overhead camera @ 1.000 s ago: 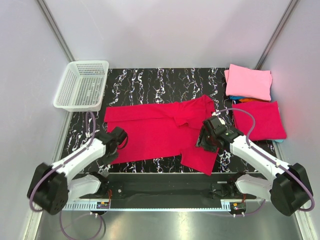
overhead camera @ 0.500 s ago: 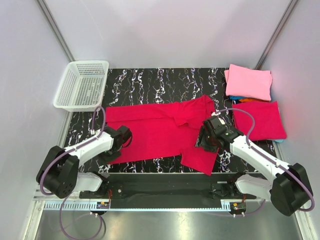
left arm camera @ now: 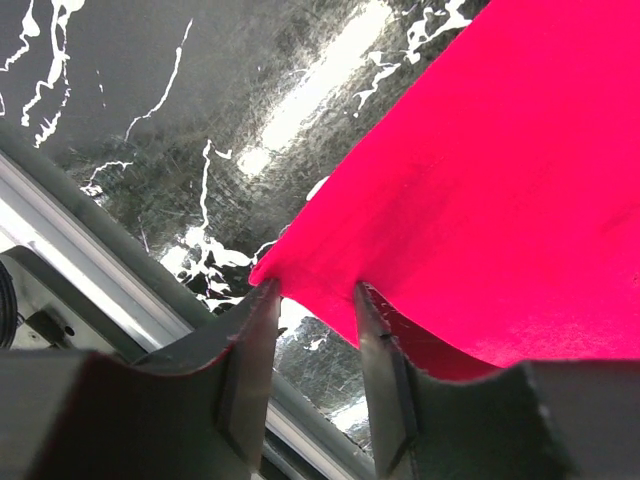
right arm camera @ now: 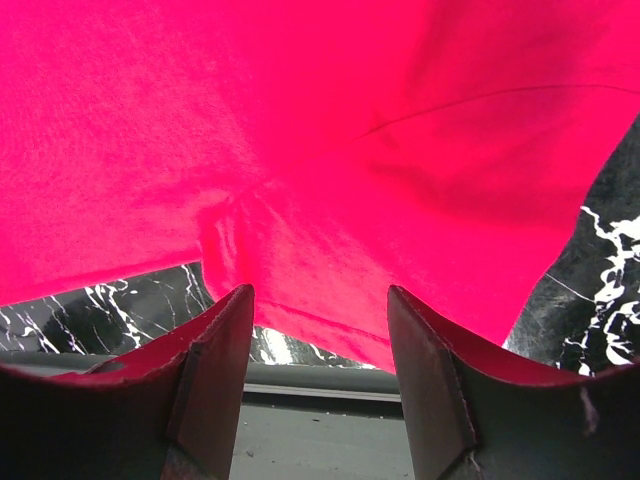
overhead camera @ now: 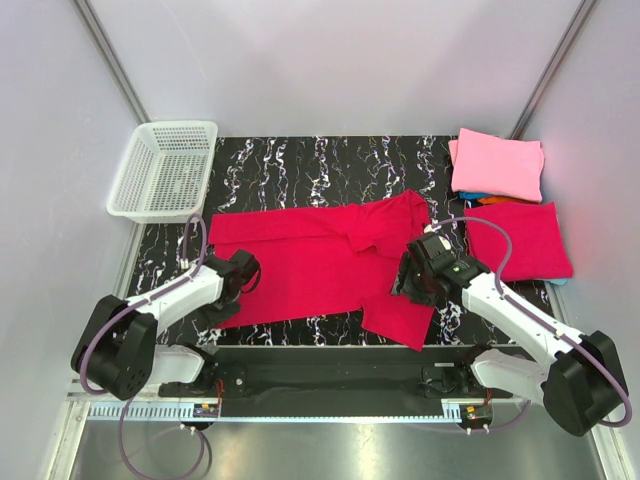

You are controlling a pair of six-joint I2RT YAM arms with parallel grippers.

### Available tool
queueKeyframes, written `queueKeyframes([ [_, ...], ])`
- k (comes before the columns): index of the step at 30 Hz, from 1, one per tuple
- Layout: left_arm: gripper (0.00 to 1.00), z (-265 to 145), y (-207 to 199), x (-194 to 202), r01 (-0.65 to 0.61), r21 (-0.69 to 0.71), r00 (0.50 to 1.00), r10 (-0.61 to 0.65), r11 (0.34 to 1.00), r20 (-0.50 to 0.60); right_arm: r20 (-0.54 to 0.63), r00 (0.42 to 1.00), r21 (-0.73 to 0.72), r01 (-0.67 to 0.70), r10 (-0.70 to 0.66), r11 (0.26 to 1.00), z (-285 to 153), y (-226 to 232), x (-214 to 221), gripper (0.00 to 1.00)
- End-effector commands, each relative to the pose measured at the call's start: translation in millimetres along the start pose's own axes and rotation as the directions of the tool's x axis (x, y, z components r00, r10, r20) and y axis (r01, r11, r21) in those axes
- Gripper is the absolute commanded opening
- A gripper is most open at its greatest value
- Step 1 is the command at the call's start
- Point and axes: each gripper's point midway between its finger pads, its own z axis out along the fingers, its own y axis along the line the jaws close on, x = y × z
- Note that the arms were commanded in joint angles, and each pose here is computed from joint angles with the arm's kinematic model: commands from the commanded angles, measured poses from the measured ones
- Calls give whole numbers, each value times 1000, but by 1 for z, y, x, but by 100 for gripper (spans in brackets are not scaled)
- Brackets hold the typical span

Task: Fold and stack the t-shirts
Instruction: Fold the tshirt

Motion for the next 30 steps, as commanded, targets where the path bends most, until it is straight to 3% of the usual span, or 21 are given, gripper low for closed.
queueKeyframes([
  [1,43,2,-4,-3,4,17,1000,-5,1000,9,35,999,-4,5,-5,1000,-6,3,-7,63],
  [8,48,3,-3,-2,-2,-14,1000,1,1000,-6,38,999,0,2,-2,1000,-8,1,-7,64],
  [17,62,-2,-10,0,83,62,996,-81,995,-43,50,998,9,27,-28,1000,-14,2,-13,65],
  [21,64,-2,-9,1,95,62,995,-93,993,-46,43,998,19,36,-37,999,-12,1,-12,66],
  [27,62,-3,-10,-1,83,62,996,-81,995,-43,45,998,28,38,-39,999,-11,0,-12,67],
  [30,47,-7,-14,-7,93,78,995,-91,993,-29,46,998,27,39,-40,999,-11,-1,-12,67],
])
